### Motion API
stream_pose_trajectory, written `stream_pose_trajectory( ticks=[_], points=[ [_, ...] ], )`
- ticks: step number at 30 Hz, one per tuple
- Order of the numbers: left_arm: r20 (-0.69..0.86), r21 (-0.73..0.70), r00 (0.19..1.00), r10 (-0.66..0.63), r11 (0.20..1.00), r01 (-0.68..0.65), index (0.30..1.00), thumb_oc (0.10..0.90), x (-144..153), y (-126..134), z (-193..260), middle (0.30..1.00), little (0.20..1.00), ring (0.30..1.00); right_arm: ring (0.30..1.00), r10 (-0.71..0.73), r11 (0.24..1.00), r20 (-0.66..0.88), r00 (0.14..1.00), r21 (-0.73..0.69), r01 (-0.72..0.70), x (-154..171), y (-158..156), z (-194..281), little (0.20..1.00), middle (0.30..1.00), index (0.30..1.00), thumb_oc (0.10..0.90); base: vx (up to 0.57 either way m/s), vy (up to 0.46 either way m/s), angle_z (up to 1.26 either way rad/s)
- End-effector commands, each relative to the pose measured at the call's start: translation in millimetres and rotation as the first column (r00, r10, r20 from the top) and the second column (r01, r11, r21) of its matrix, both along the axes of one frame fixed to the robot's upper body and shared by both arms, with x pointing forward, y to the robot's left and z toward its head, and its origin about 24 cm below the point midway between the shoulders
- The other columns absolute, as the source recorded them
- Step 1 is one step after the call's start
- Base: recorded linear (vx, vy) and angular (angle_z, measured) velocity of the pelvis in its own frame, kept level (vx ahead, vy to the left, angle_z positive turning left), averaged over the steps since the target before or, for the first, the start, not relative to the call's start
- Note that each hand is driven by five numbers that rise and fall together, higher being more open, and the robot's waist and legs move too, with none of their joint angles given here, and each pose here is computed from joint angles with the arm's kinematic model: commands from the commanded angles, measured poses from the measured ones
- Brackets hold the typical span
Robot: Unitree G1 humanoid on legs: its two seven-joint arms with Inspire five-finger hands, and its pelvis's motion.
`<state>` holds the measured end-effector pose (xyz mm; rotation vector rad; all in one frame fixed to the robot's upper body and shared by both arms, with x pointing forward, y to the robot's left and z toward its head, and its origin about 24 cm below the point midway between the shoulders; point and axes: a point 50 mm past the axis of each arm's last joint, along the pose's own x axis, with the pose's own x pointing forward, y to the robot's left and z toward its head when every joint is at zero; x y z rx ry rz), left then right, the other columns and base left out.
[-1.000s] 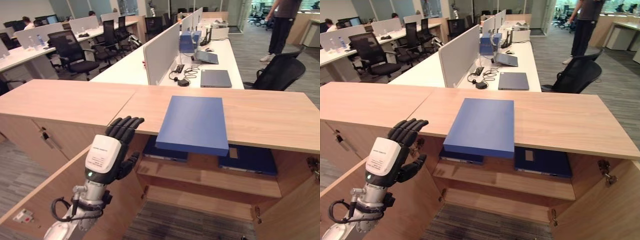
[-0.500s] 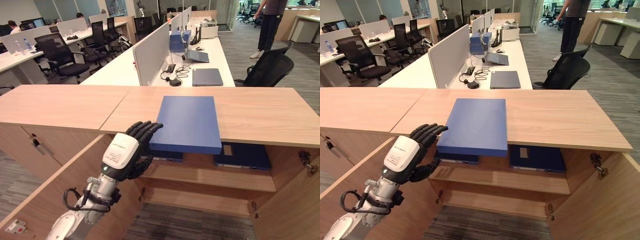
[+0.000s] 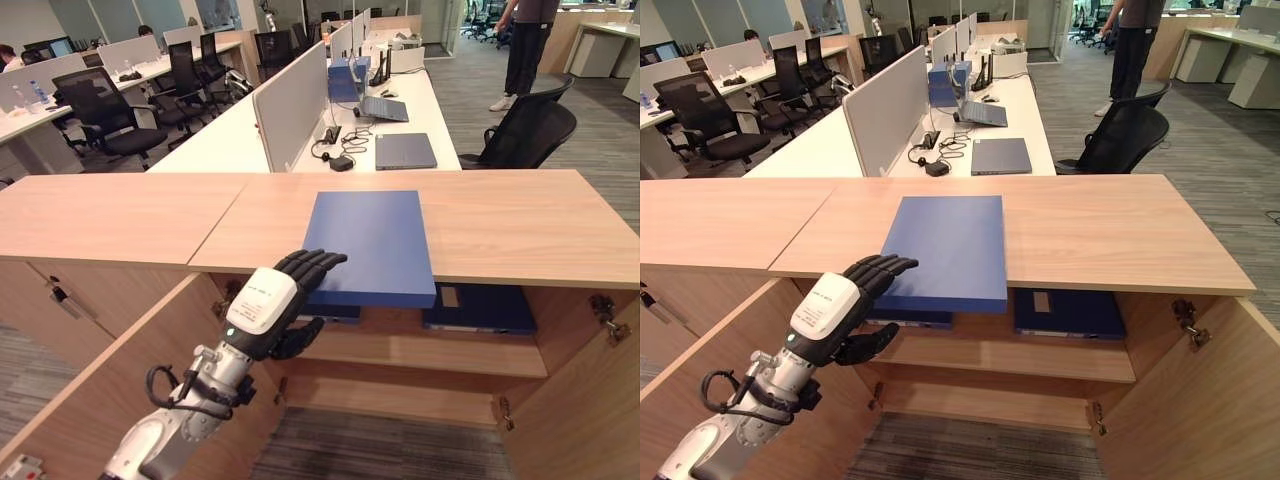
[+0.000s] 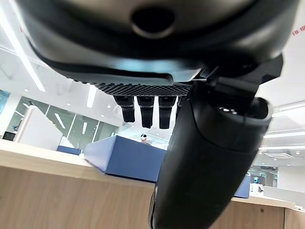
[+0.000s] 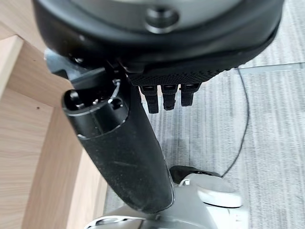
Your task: Put the empty folder in the office cabinet
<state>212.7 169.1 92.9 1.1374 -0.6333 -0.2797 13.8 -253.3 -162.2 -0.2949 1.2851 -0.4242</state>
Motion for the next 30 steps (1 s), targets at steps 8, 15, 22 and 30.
stream_pose_trajectory(
  ticks=[8, 15, 22, 30],
  points=[
    [0.288, 0.047, 0.944, -0.159, 0.987, 0.152, 0.900, 0.800, 20.6, -20.8, 66.4, 0.900, 0.900, 0.900, 0.900, -0.027, 0.999, 0.132, 0.991, -0.023, 0.030, 38.4, -4.3, 5.1, 0.900, 0.900, 0.900, 0.800, -0.01, 0.003, -0.01],
    [0.295, 0.115, 0.935, -0.194, 0.979, 0.167, 0.900, 0.800, 31.8, -29.4, 69.6, 0.900, 0.900, 0.900, 0.900, -0.027, 0.999, 0.110, 0.994, -0.017, 0.029, 33.8, -4.9, 4.1, 0.900, 0.900, 0.900, 0.800, 0.01, 0.004, -0.03],
    [0.286, 0.179, 0.936, -0.207, 0.971, 0.160, 0.900, 0.800, 41.8, -34.5, 66.8, 0.900, 0.900, 0.900, 0.900, -0.030, 0.999, 0.104, 0.994, -0.027, 0.033, 32.7, -9.6, 5.1, 0.900, 0.900, 0.900, 0.800, 0.02, 0.007, -0.06],
    [0.263, 0.216, 0.944, -0.200, 0.966, 0.144, 0.900, 0.800, 52.0, -37.5, 60.8, 0.900, 0.900, 0.900, 0.900, -0.033, 0.999, 0.112, 0.993, -0.032, 0.037, 34.3, -11.5, 6.1, 0.900, 0.900, 0.900, 0.800, 0.00, 0.002, -0.01]
  ],
)
